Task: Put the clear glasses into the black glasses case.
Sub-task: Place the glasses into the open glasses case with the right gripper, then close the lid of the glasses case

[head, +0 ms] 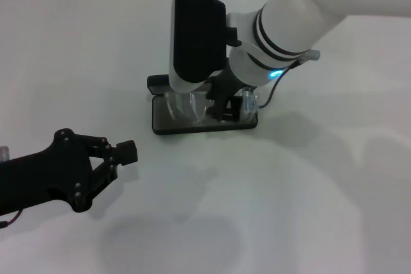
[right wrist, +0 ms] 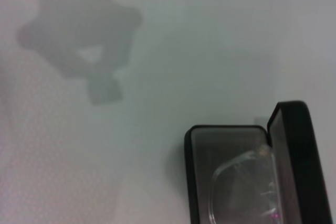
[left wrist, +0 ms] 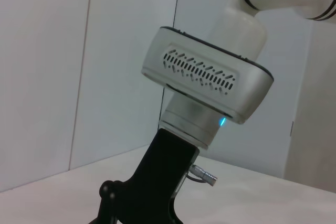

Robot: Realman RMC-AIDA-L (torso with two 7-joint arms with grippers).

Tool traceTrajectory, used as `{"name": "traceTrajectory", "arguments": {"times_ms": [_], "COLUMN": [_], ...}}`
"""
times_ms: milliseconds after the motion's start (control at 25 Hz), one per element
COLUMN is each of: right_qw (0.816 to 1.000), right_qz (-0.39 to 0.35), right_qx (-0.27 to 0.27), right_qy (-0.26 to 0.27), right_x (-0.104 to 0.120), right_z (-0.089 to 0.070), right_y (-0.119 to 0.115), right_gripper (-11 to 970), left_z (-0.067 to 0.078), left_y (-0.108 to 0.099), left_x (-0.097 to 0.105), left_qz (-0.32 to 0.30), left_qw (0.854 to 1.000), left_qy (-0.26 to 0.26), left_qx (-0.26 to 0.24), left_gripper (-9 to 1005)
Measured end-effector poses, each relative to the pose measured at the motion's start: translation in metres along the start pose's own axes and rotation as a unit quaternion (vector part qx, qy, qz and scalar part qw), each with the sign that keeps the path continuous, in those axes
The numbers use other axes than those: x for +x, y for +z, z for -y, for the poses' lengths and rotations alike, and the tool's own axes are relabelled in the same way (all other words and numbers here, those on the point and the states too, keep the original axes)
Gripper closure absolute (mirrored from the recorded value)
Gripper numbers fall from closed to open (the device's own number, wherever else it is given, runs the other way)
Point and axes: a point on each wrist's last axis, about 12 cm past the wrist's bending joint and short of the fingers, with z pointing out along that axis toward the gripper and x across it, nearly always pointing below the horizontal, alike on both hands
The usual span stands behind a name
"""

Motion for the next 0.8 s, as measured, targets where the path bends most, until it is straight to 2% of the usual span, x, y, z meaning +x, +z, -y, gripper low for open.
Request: {"name": "traceTrajectory", "arguments": {"times_ms": [240, 480, 640, 800], "right_qw": [1.0, 0.999, 0.998, 0.989], "right_qz": [0.012, 0.032, 0.058, 0.117], "right_qx": [0.02, 0.03, 0.039, 0.072], "right_qy": [-0.018, -0.01, 0.009, 0.05], "right_x": [-0.004, 0.0, 0.007, 0.024], "right_z": [-0.003, -0.005, -0.009, -0.012], "right_y": [-0.007, -0.012, -0.017, -0.03], "right_gripper": [741, 734, 730, 726], "left_z": [0.0, 0.0, -0.003, -0.006], "left_y": [0.0, 0.0, -0.005, -0.012], "left_x": [0.0, -0.001, -0.002, -0.005], "left_qz": [0.0, 0.002, 0.009, 0.021], "left_qw": [1.0, 1.0, 1.0, 0.999], "left_qy": [0.0, 0.001, 0.002, 0.005], "left_qx": [0.0, 0.0, -0.017, -0.039], "left_gripper": [961, 960, 960, 960]}}
